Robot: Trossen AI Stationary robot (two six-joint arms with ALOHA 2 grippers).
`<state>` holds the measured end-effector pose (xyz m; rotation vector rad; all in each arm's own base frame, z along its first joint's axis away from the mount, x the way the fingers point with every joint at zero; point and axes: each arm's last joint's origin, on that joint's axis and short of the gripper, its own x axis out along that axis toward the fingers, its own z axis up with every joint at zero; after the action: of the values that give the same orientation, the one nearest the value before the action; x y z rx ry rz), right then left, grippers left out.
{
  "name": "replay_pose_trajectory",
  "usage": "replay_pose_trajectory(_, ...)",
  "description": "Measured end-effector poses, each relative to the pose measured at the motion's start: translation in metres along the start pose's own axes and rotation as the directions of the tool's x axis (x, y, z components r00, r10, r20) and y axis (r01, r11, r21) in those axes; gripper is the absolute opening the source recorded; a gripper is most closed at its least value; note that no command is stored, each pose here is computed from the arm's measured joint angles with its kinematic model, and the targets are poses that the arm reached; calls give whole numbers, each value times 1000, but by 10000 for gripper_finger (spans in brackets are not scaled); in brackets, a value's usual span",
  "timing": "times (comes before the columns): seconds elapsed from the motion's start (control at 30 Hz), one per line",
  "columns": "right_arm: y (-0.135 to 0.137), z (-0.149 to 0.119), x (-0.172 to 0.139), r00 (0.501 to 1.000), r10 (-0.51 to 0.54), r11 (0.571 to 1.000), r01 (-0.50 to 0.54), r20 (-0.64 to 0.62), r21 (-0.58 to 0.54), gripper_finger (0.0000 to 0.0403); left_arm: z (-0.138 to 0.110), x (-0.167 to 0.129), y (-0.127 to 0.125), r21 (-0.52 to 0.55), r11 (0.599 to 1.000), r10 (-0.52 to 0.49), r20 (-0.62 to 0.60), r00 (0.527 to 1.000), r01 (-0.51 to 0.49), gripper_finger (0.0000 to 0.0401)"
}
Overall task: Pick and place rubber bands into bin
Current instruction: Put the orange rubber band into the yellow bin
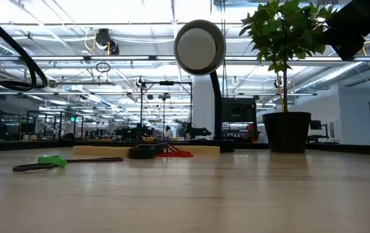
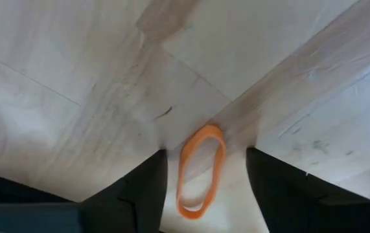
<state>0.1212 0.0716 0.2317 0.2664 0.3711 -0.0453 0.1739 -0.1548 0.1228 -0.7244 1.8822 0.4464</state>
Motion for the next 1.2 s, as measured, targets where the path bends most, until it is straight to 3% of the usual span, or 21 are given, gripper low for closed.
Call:
replay_pose_trajectory(0.5, 0, -1, 0, 1000, -4, 1000, 4, -7, -8, 165, 0, 1, 0, 38, 999, 0, -13, 1000, 1, 11)
replay_pose_trajectory(0.77, 0, -1, 0, 1000, 14, 1000, -15, -17, -7, 165, 2, -9, -7, 62, 998, -29, -1, 1000, 29, 4)
replay_pose_trajectory(0.97, 2, 0, 0, 997, 70, 998, -69, -28, 8, 165, 2, -43, -26, 143, 971, -210, 118, 971, 192, 4)
replay_pose_trajectory(1.03, 4, 2, 0, 997, 80, 997, -80, -10, 20, 165, 5, -56, -35, 181, 942, -315, 195, 929, 282, 3)
replay_pose_trajectory(1.2, 6, 6, 0, 994, 101, 994, -102, 31, 42, 165, 20, -86, -48, 278, 863, -504, 427, 751, 421, 4)
